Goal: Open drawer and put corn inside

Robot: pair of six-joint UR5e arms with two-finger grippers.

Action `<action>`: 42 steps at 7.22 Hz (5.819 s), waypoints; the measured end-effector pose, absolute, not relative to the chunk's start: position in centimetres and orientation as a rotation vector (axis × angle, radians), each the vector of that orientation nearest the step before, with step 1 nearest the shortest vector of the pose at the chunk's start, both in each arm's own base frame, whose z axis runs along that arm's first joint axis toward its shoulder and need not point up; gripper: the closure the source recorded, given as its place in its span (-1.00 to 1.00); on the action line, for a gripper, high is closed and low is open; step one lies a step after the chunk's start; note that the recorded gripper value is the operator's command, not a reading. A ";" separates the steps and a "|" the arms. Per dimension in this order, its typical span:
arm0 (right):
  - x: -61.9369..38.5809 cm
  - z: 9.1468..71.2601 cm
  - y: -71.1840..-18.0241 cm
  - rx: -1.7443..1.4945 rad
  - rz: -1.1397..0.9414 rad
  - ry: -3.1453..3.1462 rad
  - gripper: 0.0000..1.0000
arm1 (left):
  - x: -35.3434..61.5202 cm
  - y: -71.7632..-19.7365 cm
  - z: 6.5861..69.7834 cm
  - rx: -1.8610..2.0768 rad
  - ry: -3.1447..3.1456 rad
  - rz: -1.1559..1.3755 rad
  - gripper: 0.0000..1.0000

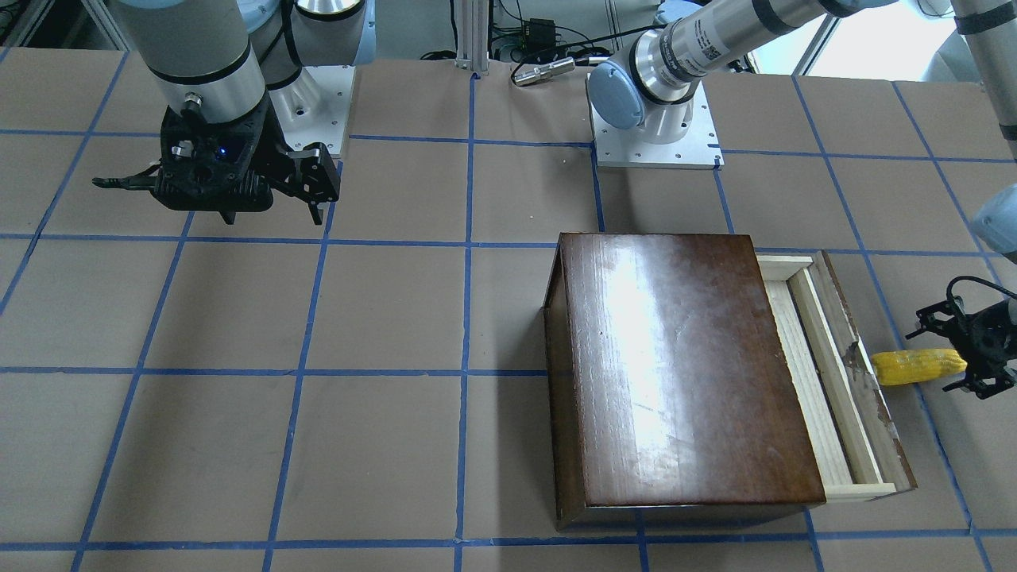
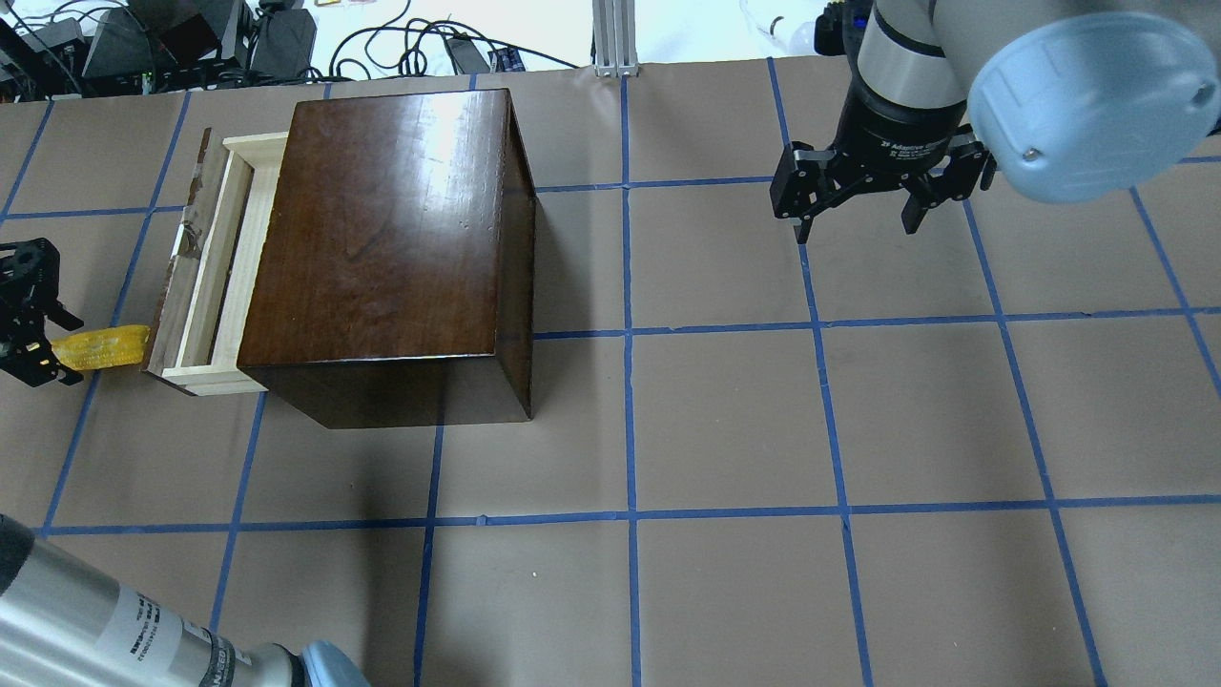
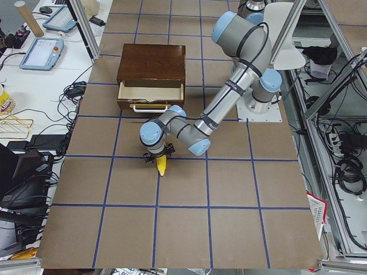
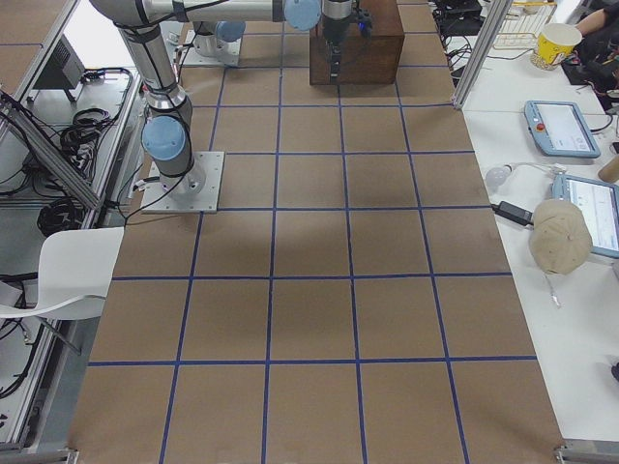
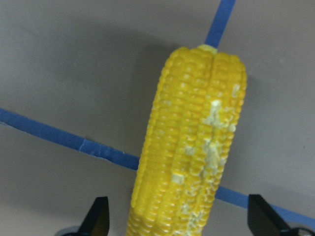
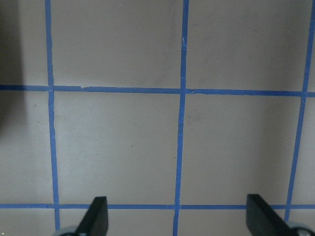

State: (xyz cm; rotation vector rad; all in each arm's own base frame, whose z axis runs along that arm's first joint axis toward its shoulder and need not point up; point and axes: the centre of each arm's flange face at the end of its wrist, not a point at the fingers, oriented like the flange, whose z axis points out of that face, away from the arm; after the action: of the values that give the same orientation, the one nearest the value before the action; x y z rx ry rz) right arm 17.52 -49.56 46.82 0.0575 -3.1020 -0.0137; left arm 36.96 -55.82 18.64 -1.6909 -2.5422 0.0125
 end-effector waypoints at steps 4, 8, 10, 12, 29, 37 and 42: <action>17.5 46.8 -49.6 0.057 -0.014 -3.102 -1.00 | 36.5 -55.9 18.6 -1.667 -2.588 0.082 0.77; 17.5 46.8 -49.6 0.057 -0.014 -3.102 -1.00 | 36.3 -56.0 19.2 -1.672 -2.598 0.092 0.92; 17.5 46.8 -49.6 0.057 -0.014 -3.102 -1.00 | 36.2 -56.1 20.3 -1.680 -2.612 0.100 0.91; 17.5 46.8 -49.6 0.058 -0.014 -3.102 -1.00 | 35.2 -56.6 24.8 -1.698 -2.679 0.125 0.91; 17.5 46.8 -49.6 0.057 -0.014 -3.102 -1.00 | 8.9 -60.6 38.2 0.031 -3.106 0.008 -0.68; 17.5 46.8 -49.6 0.057 -0.014 -3.102 -1.00 | 7.4 -60.0 42.5 0.017 -3.133 0.131 -1.00; 17.5 46.8 -49.6 0.057 -0.014 -3.102 -1.00 | -3.8 -54.8 52.1 -0.083 -3.179 0.313 -1.00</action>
State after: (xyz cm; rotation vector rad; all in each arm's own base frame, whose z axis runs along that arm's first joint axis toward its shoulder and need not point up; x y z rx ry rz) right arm 17.53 -49.56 46.82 0.0574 -3.1020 -0.0136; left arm -3.82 -54.85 52.06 -0.0834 -3.1786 0.3126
